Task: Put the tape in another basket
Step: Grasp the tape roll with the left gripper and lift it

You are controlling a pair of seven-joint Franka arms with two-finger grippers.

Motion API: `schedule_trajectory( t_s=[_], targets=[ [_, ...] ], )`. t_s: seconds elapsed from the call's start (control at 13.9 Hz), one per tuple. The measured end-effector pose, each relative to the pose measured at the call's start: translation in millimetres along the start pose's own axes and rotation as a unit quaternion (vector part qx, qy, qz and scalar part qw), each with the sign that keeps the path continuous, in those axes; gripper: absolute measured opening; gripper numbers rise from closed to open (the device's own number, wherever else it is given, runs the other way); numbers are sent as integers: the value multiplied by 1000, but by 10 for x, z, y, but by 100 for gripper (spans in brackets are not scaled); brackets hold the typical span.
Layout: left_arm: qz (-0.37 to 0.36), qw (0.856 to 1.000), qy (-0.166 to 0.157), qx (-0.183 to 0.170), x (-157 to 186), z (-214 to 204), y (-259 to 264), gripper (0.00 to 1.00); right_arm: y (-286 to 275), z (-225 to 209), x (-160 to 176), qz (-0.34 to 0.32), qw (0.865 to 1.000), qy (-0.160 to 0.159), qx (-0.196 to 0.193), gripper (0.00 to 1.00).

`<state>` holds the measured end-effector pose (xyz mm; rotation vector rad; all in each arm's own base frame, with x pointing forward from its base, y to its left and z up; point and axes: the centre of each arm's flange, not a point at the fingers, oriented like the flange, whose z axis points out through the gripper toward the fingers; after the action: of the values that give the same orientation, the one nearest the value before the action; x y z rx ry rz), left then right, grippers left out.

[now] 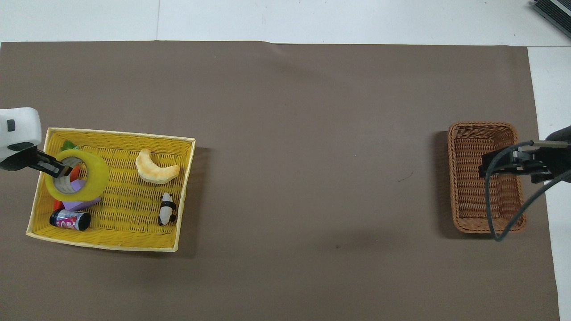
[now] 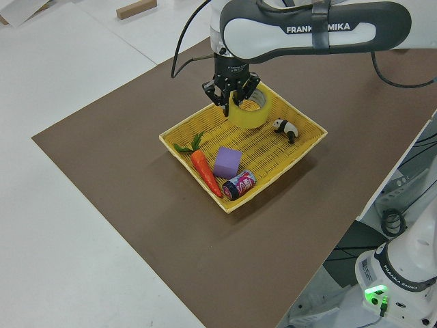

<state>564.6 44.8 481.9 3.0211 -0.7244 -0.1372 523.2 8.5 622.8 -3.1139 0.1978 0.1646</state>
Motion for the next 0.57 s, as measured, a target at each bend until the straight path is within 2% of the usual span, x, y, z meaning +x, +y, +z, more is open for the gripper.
schedule_trajectory(
  t_s=[0.29,0.57],
  targets=[
    [-101,994,35,17,58,-428,-37,22,0,0,0,0,1000,0,0,100],
    [-185,982,38,14,105,-488,26,22,0,0,0,0,1000,0,0,100]
  ],
)
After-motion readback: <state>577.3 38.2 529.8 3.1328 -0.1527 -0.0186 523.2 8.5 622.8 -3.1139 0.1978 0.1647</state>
